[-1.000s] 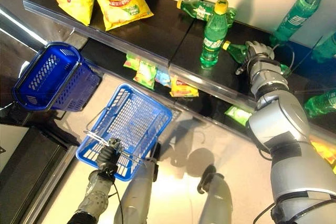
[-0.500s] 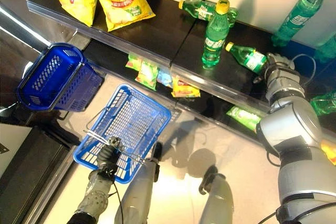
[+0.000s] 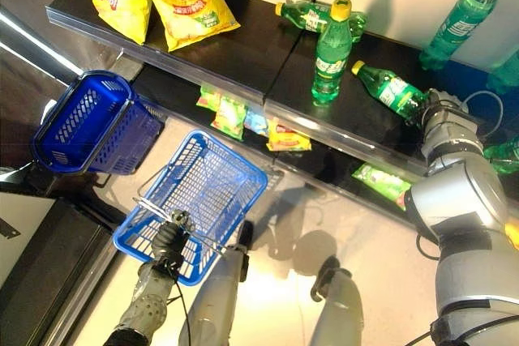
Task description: Pick up the snacks into the basket
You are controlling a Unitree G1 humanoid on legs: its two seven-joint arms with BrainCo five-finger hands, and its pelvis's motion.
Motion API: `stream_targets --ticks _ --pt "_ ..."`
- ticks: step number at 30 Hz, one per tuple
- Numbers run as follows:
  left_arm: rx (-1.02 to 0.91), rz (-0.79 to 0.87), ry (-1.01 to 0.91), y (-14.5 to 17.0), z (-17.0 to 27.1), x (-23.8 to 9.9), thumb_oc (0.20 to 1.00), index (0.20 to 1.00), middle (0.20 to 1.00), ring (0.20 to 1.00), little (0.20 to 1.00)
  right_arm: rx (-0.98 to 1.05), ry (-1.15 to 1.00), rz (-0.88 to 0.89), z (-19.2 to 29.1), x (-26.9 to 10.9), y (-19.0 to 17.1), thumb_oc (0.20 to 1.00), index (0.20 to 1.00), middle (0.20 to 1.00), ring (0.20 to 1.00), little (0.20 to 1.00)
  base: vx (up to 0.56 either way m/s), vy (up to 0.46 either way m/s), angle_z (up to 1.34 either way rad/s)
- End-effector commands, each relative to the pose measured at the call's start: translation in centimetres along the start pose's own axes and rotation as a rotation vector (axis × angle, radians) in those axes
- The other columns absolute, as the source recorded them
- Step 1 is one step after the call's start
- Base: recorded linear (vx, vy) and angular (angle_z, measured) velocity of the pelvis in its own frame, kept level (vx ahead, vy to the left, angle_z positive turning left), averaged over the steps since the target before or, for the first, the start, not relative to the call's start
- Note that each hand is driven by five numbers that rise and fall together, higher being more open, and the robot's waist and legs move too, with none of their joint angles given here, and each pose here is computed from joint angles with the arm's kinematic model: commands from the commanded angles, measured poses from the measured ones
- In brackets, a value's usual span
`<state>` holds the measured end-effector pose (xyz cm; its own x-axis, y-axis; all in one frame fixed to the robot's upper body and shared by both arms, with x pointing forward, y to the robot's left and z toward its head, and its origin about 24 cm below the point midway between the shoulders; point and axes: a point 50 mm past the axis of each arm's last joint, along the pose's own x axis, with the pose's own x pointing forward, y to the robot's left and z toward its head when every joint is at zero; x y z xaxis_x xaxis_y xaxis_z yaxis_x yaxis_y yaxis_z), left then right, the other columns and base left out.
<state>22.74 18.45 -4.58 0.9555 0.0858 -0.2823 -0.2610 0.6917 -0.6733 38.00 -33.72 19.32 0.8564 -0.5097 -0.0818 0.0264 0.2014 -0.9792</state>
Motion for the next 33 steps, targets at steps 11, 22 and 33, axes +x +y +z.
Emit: stream_targets --ticks 11,22,33 --pt "0.062 -0.078 -0.168 -1.0 3.2 0.3 0.200 0.200 0.200 0.200 0.200 0.290 -0.249 -0.211 5.7 -0.6 -5.1 0.200 0.200 0.200 0.200 0.200 0.00 0.000 0.00" --pt "-0.015 -0.001 -0.271 -0.7 4.7 0.6 0.200 0.200 0.200 0.200 0.200 0.932 -0.479 -0.198 10.3 -2.6 -1.7 0.200 0.200 0.200 0.200 0.200 0.01 0.025 -0.08" --pt "-0.022 0.018 -0.315 -0.7 5.3 0.7 0.200 0.200 0.200 0.200 0.200 0.869 -0.524 -0.227 9.7 -3.6 0.6 0.200 0.200 0.200 0.200 0.200 0.01 0.026 -0.11"
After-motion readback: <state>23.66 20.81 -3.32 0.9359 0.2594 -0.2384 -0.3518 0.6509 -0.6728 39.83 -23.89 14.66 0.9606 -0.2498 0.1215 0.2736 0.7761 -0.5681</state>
